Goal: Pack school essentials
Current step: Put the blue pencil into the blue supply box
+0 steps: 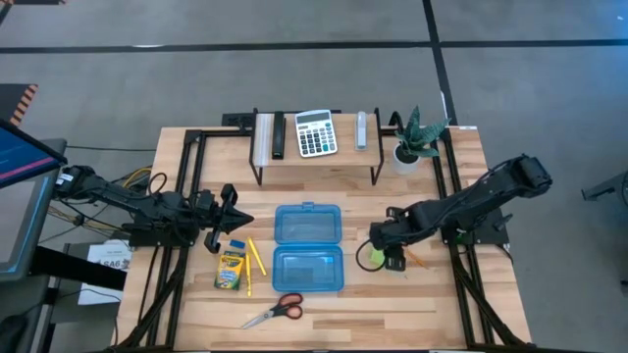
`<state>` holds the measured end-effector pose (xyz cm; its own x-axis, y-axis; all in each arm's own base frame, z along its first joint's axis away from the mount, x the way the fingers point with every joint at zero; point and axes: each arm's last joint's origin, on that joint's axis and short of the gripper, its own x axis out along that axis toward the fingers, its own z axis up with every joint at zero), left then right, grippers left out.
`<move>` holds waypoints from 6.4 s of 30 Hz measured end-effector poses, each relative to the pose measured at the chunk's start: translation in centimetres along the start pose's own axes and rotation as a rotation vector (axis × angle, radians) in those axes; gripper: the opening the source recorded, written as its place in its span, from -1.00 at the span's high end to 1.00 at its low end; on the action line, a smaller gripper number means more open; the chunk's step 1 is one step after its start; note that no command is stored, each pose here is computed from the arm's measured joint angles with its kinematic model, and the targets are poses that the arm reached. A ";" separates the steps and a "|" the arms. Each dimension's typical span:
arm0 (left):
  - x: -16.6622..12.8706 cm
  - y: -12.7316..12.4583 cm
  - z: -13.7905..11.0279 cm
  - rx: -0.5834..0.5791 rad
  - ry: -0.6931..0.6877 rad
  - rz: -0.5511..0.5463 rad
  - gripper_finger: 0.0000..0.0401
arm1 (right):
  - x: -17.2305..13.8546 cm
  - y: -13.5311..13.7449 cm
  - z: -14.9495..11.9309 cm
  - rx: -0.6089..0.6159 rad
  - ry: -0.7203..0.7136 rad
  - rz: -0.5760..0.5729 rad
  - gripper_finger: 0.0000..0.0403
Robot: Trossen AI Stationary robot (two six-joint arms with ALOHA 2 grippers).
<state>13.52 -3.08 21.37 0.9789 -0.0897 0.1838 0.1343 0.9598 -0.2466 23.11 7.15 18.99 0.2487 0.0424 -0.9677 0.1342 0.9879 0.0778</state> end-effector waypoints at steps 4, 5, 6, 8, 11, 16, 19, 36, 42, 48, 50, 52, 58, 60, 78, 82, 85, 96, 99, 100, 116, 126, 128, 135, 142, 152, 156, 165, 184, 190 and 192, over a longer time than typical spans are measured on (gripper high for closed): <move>0.0 0.0 0.0 0.000 0.000 0.000 1.00 | 1.1 0.0 0.8 0.034 -0.025 -0.010 -0.09; 0.0 0.0 0.0 0.000 0.000 0.000 1.00 | 1.4 -0.1 1.0 0.048 -0.020 -0.016 -0.08; 0.0 0.0 0.0 0.000 0.000 0.000 1.00 | 1.7 -0.3 1.1 0.062 -0.014 -0.022 -0.07; 0.0 0.0 0.0 0.000 0.000 0.000 1.00 | 2.3 -0.5 1.2 0.087 0.003 -0.035 -0.04; 0.0 0.0 0.0 0.000 0.000 0.000 1.00 | 2.9 -0.9 1.4 0.120 0.014 -0.046 -0.02; 0.0 0.0 0.0 0.000 0.000 0.000 1.00 | 3.2 -1.6 1.9 0.157 0.006 -0.051 -0.01; 0.0 0.0 0.0 0.000 0.001 0.000 1.00 | 3.3 -2.0 2.3 0.180 -0.015 -0.047 -0.01; 0.0 0.0 0.0 -0.001 0.000 0.000 1.00 | 5.2 -3.7 0.9 0.231 -0.022 -0.048 0.11; 0.0 0.0 0.0 -0.001 0.000 0.000 1.00 | 5.3 -3.8 0.7 0.231 -0.023 -0.048 0.23; 0.0 0.0 0.0 -0.001 0.000 0.000 1.00 | 5.3 -3.8 0.7 0.230 -0.019 -0.049 0.56; 0.0 0.0 0.0 -0.001 0.000 0.000 1.00 | 5.3 -3.8 0.7 0.230 -0.019 -0.049 0.68; 0.0 0.0 0.0 -0.001 0.000 0.000 1.00 | 5.3 -3.8 0.7 0.228 -0.016 -0.050 0.80; 0.0 0.0 0.0 -0.001 0.000 0.000 1.00 | 5.3 -3.8 0.6 0.220 -0.013 -0.051 0.94; 0.0 0.0 0.0 0.000 0.000 0.000 1.00 | 5.1 -3.8 0.6 0.221 -0.013 -0.051 0.92; 0.0 0.0 0.0 -0.007 -0.001 0.007 1.00 | 2.4 -3.8 0.4 0.231 -0.104 -0.015 0.99; 0.0 0.0 0.0 -0.006 -0.001 0.005 1.00 | 1.8 -3.7 0.4 0.225 -0.128 -0.002 0.99; 0.0 0.0 0.0 -0.006 -0.001 0.005 1.00 | 1.8 -3.7 0.4 0.225 -0.129 -0.002 0.94; 0.0 0.0 0.0 -0.007 -0.001 0.005 1.00 | 4.2 -5.5 0.8 0.266 -0.032 -0.072 0.27; 0.0 0.0 0.0 -0.001 -0.001 0.005 1.00 | 4.2 -6.1 0.9 0.274 -0.043 -0.100 0.16; 0.0 0.0 0.0 0.000 -0.001 0.005 1.00 | 4.1 -6.2 0.9 0.274 -0.043 -0.105 0.14; 0.0 0.0 0.0 0.007 -0.002 0.001 1.00 | 3.8 -7.4 0.3 0.328 0.010 -0.178 0.19; 0.0 0.0 0.0 -0.004 -0.004 -0.004 1.00 | 4.6 -8.0 -0.2 0.334 -0.011 -0.149 0.18; 0.0 0.0 0.0 -0.001 -0.005 -0.004 1.00 | 5.1 -8.3 -0.5 0.344 -0.025 -0.128 0.18; 0.0 0.0 0.1 -0.001 -0.007 -0.003 1.00 | 5.7 -8.7 -1.3 0.359 -0.020 -0.108 0.21; 0.0 0.0 0.2 -0.003 -0.019 -0.004 1.00 | 5.8 -8.6 -1.3 0.345 -0.022 -0.098 0.47; 0.0 0.0 0.2 0.001 -0.021 -0.005 1.00 | 5.8 -8.5 -1.3 0.328 -0.018 -0.093 0.95; 0.0 0.0 0.2 0.001 -0.021 -0.005 1.00 | 5.7 -8.5 -1.3 0.333 -0.021 -0.093 0.93; 0.0 0.0 0.2 0.001 -0.022 -0.005 1.00 | 3.7 -7.8 0.0 0.308 -0.080 -0.079 0.99; 0.0 -0.1 0.2 -0.001 -0.019 -0.019 1.00 | 1.4 -5.1 0.5 0.190 0.003 -0.075 0.69; 0.0 -0.1 0.2 -0.004 -0.016 -0.031 1.00 | 1.2 -3.5 -1.0 0.169 0.084 -0.089 0.46; 0.0 -0.1 0.2 -0.004 -0.016 -0.030 1.00 | 1.0 -2.9 -1.7 0.163 0.083 -0.082 0.41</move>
<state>13.47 -3.15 21.57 0.9718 -0.1147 0.2061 0.1647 0.9556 -0.2445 21.37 4.59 17.39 0.1516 -0.0185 -0.9883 0.3062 0.9515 0.0292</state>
